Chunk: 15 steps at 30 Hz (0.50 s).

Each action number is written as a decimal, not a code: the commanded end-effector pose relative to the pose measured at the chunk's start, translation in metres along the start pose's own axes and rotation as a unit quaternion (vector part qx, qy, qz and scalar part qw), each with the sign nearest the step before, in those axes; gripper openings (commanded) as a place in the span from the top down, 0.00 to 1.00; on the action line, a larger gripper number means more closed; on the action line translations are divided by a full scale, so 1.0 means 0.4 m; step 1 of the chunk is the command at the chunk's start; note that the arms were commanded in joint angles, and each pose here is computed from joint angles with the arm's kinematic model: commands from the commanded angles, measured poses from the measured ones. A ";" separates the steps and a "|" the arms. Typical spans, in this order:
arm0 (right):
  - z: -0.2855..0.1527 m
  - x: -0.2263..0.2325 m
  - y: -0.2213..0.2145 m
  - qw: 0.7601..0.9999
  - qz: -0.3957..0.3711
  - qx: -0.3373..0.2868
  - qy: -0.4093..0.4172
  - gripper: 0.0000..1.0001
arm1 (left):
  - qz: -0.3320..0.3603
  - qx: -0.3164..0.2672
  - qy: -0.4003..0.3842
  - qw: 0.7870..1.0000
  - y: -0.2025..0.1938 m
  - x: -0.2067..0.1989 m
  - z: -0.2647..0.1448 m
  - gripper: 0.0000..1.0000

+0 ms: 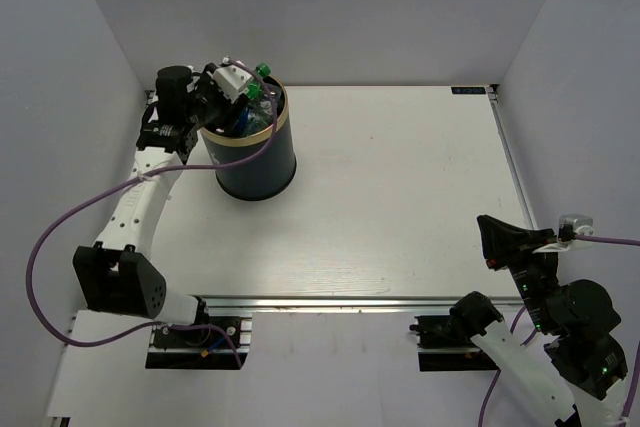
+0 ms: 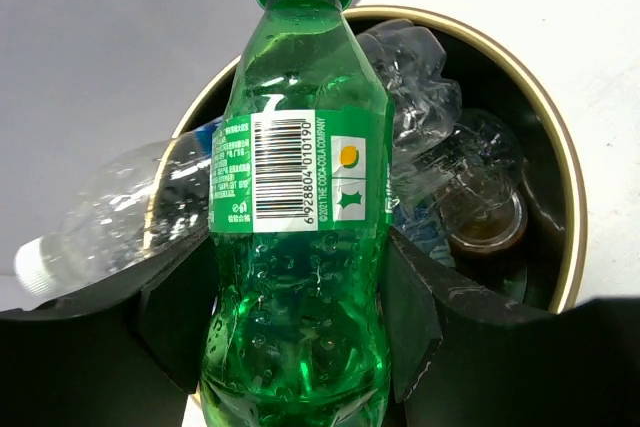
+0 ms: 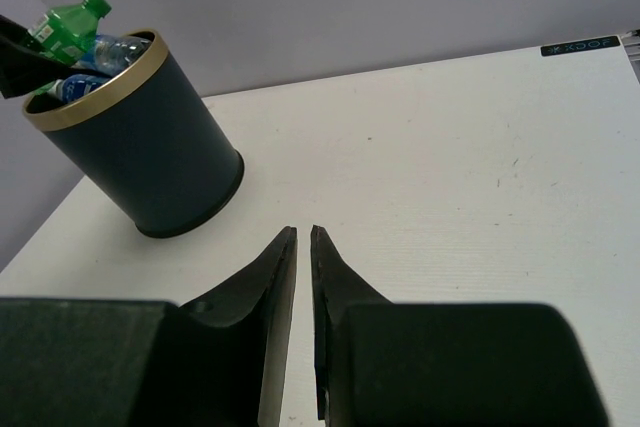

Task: Put the plastic bottles in the bin

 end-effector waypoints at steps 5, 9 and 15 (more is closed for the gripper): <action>-0.135 0.002 0.094 0.990 0.043 -0.115 0.074 0.83 | 0.003 -0.016 -0.003 1.000 0.002 -0.003 0.003 0.90; -0.135 0.004 0.096 0.990 0.043 -0.116 0.076 0.83 | -0.002 0.004 0.013 1.000 -0.028 -0.004 0.003 0.62; -0.133 0.005 0.091 0.990 0.041 -0.113 0.077 0.83 | -0.002 -0.002 0.026 1.000 -0.006 0.013 -0.016 0.30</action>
Point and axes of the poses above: each gripper's point midway between its finger pads, its own z axis out along the fingers, its own x axis along the line the jaws close on, y = z × x, the point moved 1 cm from there along -z, back along the fingers, and after that the axes turned 12 degrees about z, right-handed, at the moved point
